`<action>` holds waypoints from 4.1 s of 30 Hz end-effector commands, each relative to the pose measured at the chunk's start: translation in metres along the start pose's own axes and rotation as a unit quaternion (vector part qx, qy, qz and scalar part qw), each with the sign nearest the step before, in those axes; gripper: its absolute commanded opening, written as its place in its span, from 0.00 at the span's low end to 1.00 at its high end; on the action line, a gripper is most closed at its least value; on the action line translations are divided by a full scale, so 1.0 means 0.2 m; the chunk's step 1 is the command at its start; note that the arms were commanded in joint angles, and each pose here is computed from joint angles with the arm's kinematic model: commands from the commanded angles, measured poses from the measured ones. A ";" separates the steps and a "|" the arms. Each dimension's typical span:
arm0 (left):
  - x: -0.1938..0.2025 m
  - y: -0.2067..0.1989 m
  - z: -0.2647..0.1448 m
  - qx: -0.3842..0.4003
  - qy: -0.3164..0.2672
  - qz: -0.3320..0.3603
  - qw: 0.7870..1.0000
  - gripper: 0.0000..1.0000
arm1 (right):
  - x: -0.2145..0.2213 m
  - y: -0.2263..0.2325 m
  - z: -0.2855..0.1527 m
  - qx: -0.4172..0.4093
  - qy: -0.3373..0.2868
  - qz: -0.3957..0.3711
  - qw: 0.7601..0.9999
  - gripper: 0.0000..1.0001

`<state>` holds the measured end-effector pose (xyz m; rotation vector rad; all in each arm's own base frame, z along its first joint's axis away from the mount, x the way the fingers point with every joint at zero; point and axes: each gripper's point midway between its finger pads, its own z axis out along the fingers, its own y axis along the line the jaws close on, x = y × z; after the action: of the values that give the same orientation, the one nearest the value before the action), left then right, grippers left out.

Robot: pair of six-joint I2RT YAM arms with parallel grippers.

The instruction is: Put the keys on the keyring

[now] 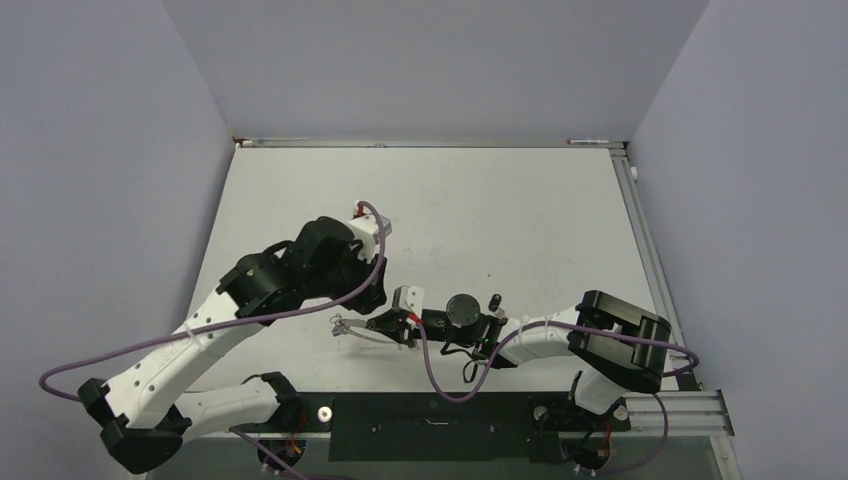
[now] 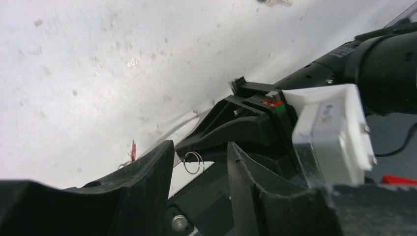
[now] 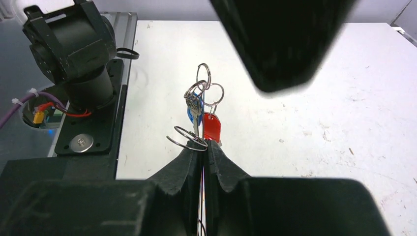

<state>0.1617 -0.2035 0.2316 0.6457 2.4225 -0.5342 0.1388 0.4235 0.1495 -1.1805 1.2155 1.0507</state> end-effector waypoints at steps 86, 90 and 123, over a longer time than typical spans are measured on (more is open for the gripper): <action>-0.06 -0.09 -0.21 0.110 -0.466 0.296 0.827 0.00 | -0.66 0.07 -0.14 -0.018 -0.095 0.152 0.984 0.13; -0.06 -0.07 -0.20 0.101 -0.443 0.292 0.842 0.00 | -0.59 0.02 -0.17 0.019 -0.068 0.136 0.988 0.34; 0.06 -0.16 -0.16 0.160 -0.369 0.339 0.850 0.00 | -0.47 0.04 -0.20 -0.025 -0.036 -0.057 0.997 0.34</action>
<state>0.1245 -0.2053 0.2292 1.1457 1.3682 -0.6862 0.1234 0.3762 0.2165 -1.2517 1.1744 0.9786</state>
